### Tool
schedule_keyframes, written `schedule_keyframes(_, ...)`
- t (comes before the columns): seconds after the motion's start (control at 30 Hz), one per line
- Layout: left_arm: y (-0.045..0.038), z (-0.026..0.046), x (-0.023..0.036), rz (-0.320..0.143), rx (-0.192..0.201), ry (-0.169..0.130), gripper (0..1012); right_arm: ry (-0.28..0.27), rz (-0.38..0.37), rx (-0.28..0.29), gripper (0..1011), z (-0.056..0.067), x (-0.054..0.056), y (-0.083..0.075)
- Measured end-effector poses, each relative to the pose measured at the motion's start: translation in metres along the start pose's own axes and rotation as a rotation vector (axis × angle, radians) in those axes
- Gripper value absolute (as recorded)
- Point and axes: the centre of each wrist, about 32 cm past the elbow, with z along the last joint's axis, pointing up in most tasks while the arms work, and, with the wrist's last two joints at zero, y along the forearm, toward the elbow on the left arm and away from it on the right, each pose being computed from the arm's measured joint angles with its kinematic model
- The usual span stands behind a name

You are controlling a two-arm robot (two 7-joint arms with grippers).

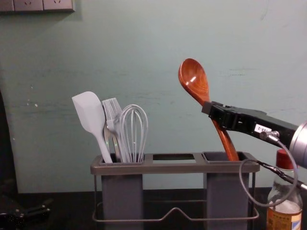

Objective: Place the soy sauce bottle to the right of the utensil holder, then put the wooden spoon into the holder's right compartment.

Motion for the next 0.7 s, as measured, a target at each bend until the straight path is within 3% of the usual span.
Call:
schedule_keyframes(0.37, 0.0, 0.0, 0.0, 0.0, 0.0, 0.0, 1005, -0.013, -0.01, -0.01, 147, 0.002, 0.0, -0.012)
schedule_keyframes(0.7, 0.0, 0.0, 0.0, 0.0, 0.0, 0.0, 1005, -0.046, -0.004, -0.047, 147, 0.003, -0.007, -0.023)
